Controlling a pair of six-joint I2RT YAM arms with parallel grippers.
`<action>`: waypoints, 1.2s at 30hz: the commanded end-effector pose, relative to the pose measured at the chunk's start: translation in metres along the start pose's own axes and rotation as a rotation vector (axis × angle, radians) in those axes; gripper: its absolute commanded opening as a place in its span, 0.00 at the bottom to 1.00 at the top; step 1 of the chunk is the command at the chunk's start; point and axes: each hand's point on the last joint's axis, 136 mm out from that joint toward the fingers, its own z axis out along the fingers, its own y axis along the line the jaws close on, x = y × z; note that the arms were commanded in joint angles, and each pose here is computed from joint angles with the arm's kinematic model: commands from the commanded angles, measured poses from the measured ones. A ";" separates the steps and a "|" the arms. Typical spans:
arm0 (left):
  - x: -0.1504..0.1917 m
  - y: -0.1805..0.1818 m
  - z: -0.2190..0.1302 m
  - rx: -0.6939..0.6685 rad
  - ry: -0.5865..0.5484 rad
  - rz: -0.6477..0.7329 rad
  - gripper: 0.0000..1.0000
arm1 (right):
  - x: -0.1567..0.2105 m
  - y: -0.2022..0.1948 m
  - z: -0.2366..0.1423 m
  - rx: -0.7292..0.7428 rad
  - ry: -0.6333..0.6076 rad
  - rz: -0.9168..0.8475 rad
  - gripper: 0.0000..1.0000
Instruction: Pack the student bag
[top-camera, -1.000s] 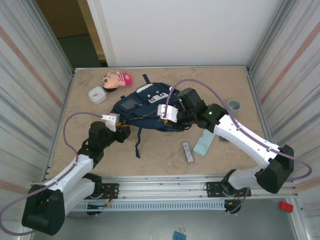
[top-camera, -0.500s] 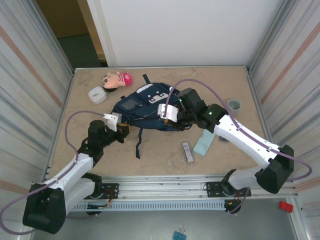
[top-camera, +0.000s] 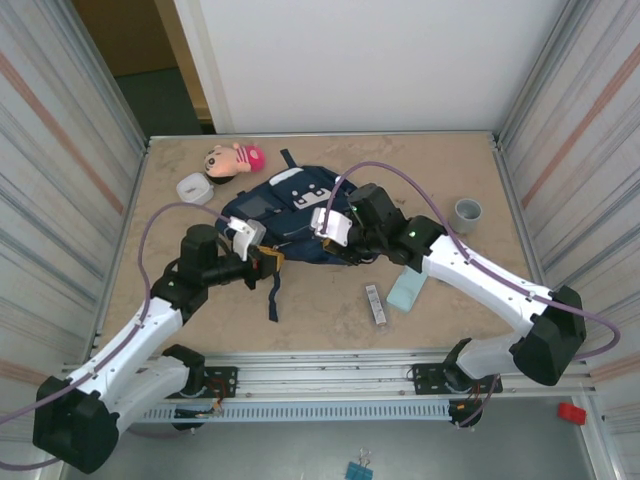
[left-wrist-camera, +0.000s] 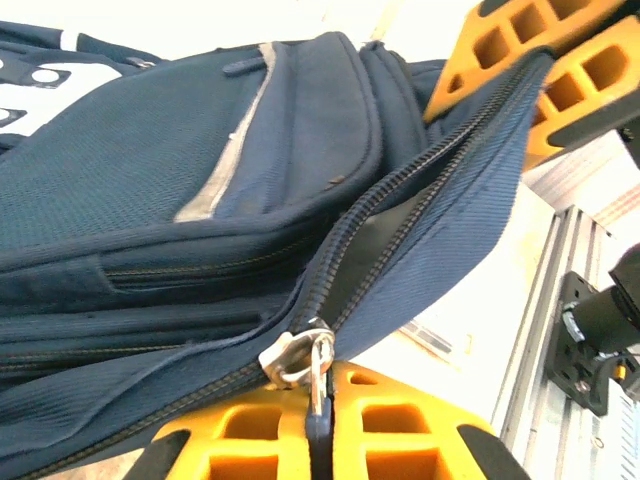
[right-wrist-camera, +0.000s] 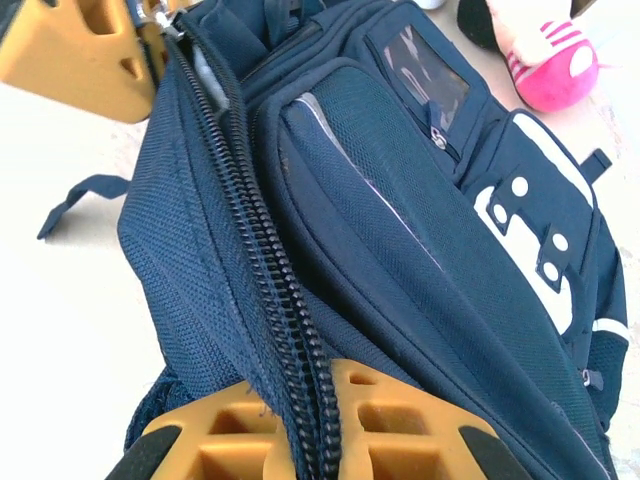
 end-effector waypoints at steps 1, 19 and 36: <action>-0.023 -0.050 -0.006 0.188 -0.022 0.112 0.00 | -0.030 -0.019 0.002 0.087 -0.124 0.073 0.00; -0.028 -0.065 -0.005 0.075 0.071 0.422 0.61 | -0.018 0.020 -0.013 -0.158 -0.248 -0.079 0.00; 0.005 -0.016 0.015 -0.046 0.233 0.870 0.92 | -0.001 0.051 -0.040 -0.379 -0.291 -0.357 0.00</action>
